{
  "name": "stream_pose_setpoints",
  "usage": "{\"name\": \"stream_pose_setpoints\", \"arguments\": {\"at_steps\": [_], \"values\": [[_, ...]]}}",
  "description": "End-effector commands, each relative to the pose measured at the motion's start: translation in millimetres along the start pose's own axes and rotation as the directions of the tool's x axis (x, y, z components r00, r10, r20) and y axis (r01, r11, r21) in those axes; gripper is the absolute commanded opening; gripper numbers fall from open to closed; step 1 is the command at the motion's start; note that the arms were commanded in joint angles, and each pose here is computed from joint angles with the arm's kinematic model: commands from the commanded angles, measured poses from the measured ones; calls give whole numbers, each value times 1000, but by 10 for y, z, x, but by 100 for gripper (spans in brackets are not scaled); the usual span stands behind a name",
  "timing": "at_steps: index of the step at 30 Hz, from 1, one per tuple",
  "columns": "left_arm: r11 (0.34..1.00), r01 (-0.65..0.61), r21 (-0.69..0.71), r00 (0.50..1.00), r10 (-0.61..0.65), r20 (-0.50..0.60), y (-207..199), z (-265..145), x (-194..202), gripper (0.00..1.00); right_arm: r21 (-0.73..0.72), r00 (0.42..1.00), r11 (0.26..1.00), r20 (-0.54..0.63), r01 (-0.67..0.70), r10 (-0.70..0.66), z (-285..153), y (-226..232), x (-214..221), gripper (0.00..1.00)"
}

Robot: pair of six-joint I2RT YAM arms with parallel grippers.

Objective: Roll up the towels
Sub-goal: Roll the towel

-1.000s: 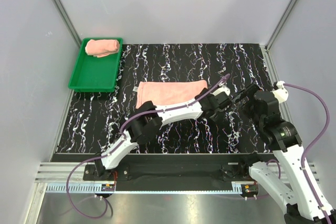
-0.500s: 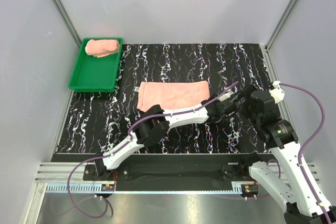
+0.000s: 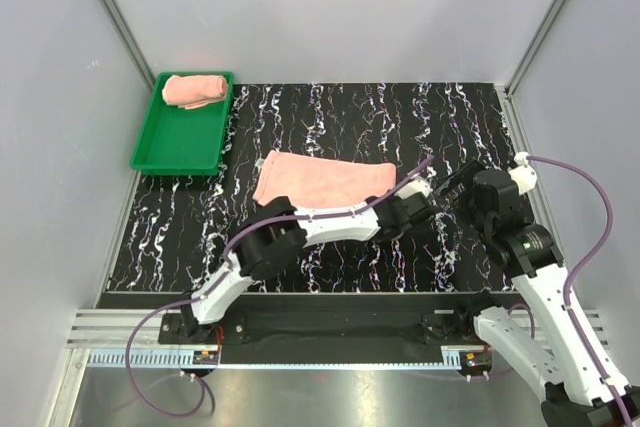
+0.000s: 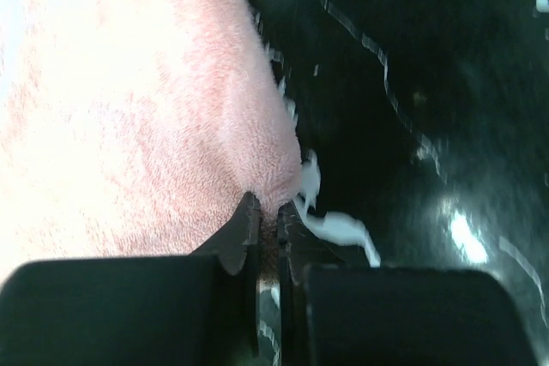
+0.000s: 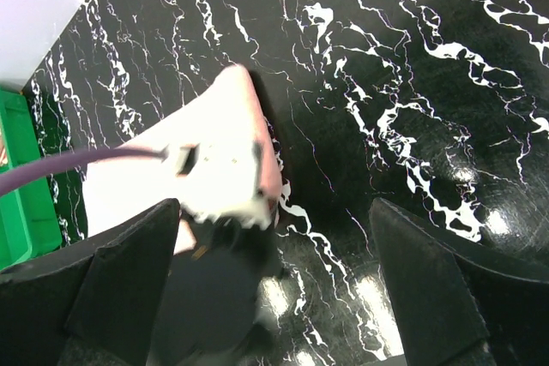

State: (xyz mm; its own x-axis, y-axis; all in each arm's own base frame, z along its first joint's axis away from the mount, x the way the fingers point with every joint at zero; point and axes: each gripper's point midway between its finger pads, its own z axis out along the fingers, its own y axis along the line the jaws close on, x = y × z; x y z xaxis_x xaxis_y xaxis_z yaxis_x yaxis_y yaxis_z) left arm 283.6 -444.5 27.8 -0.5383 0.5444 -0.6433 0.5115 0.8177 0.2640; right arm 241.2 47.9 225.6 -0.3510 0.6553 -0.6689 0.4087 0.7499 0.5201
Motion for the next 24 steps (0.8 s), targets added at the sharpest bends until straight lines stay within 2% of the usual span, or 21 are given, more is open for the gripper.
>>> {"name": "stream_pose_setpoints", "arguments": {"at_steps": [1, 5, 10, 11, 12, 13, 16, 17, 20, 21, 24], "values": [[975, 156, 157, 986, -162, 26, -90, -445, -201, 0, -49, 1000, 999, 26, 3, -2, -14, 161, -121, 100], [913, 238, 332, 965, -260, 22, -193, -781, -182, 0, -80, 1000, 997, -16, 8, -9, 14, 231, -38, 100], [857, 316, 408, 938, -348, 4, -108, -980, 165, 0, -129, 993, 992, -115, 0, -15, 129, 235, 286, 100], [842, 340, 419, 934, -356, -43, -110, -959, 423, 0, -120, 990, 993, -140, -2, -15, 190, 215, 366, 100], [805, 361, 470, 914, -405, -8, -123, -1064, 302, 0, -127, 988, 992, -155, -6, -14, 230, 232, 416, 99], [796, 373, 477, 910, -415, -19, -111, -1084, 372, 0, -128, 980, 992, -200, -4, -21, 277, 208, 545, 98], [760, 409, 505, 888, -458, -30, -105, -1122, 458, 0, -171, 954, 985, -298, -9, -43, 411, 291, 803, 87], [762, 414, 499, 889, -456, -42, -103, -1114, 536, 0, -173, 941, 985, -334, -4, -55, 472, 305, 902, 73], [760, 427, 490, 886, -459, -60, -94, -1073, 670, 0, -249, 906, 968, -416, -27, -82, 524, 496, 1079, 51], [757, 431, 491, 885, -461, -65, -98, -1070, 703, 0, -294, 896, 955, -434, -40, -96, 511, 605, 1117, 38], [756, 439, 485, 883, -462, -78, -98, -1042, 803, 0, -312, 859, 950, -492, -22, -142, 549, 724, 1322, 23]]}}
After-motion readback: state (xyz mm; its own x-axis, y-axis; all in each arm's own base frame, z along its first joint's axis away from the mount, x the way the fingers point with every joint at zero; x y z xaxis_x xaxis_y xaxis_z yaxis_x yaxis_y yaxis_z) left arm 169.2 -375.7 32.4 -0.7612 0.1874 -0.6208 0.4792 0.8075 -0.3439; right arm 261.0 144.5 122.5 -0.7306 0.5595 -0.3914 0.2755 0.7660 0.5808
